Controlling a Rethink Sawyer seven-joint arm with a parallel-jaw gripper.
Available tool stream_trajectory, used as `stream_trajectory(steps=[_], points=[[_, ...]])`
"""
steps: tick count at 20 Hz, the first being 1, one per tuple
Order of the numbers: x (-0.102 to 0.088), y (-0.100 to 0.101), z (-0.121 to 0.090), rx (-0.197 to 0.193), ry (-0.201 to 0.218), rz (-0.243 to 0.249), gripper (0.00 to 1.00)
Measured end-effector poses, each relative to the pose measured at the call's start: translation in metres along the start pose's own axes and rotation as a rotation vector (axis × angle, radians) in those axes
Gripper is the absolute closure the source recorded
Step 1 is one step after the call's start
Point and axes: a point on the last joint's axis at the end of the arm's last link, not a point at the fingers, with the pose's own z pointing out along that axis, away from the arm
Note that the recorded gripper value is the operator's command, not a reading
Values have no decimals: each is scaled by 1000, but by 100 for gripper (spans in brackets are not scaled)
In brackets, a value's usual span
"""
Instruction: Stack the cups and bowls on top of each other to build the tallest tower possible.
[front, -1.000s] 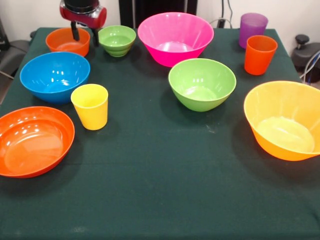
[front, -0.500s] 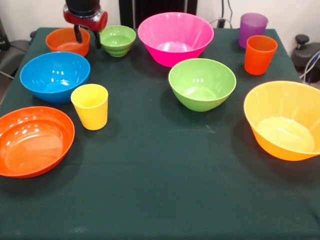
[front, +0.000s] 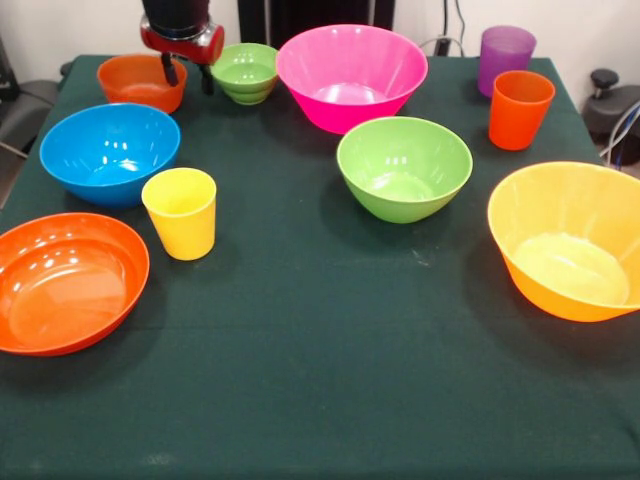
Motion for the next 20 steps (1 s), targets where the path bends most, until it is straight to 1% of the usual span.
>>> stream_trajectory(steps=[7, 9, 20], points=[[10, 0, 14, 3, -6, -23, 0], [10, -1, 14, 6, -12, -25, 0], [11, -2, 14, 8, -14, -26, 0]])
